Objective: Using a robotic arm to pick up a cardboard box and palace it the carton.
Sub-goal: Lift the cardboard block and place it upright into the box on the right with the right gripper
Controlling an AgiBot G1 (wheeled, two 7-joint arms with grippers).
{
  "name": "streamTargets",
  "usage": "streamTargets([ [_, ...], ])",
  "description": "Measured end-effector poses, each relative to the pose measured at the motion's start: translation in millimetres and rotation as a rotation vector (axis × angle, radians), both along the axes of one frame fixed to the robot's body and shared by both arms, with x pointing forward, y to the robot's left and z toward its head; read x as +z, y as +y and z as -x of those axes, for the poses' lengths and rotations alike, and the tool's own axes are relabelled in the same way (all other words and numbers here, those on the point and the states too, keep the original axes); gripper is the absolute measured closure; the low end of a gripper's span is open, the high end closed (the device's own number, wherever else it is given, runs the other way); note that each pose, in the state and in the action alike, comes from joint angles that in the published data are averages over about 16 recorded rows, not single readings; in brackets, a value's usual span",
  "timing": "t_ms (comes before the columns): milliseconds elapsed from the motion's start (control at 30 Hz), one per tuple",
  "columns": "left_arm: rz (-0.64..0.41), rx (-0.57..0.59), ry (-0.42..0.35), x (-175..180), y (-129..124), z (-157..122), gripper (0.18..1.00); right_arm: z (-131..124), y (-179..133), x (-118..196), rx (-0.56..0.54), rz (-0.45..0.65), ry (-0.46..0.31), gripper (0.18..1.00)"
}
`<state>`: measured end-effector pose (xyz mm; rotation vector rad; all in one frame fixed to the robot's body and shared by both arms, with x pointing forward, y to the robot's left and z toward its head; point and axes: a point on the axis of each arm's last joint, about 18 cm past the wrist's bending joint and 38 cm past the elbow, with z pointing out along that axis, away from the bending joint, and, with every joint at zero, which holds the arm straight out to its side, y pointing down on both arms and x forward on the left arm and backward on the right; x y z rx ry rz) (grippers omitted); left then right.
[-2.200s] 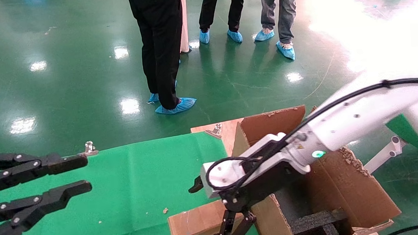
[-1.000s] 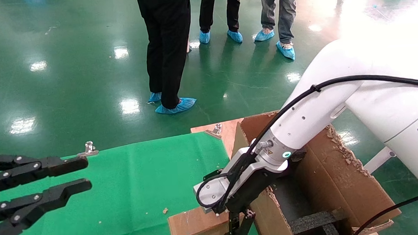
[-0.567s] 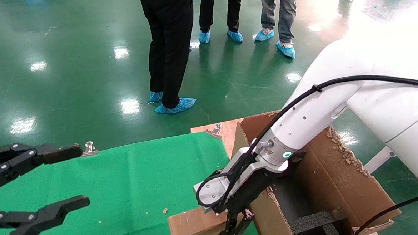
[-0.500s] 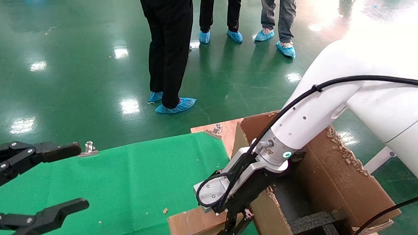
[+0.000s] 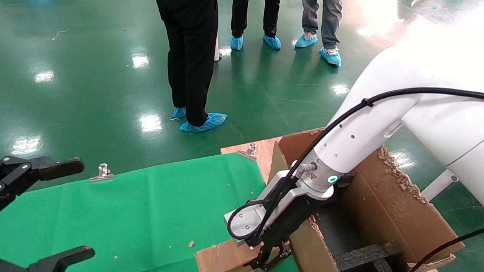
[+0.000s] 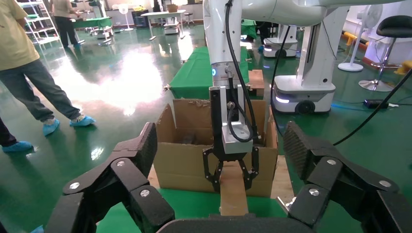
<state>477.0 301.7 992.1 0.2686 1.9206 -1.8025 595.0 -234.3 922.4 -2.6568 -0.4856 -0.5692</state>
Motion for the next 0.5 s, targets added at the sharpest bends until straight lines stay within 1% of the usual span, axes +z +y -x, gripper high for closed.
streamTargets([
  [67,0.000,0.000,0.000,0,0,0,0.285,0,0,1,0.000,-0.002,-0.001,0.689],
  [167,0.000,0.000,0.000,0,0,0,0.258,1,-1,7,-0.002,-0.012,-0.006,0.744],
  [267,0.000,0.000,0.000,0,0,0,0.228,2,-3,18,-0.004,-0.029,-0.017,0.772],
  [400,0.000,0.000,0.000,0,0,0,0.205,5,-7,40,-0.010,-0.059,-0.044,0.810],
  [500,0.000,0.000,0.000,0,0,0,0.192,9,-11,63,-0.015,-0.086,-0.074,0.816],
])
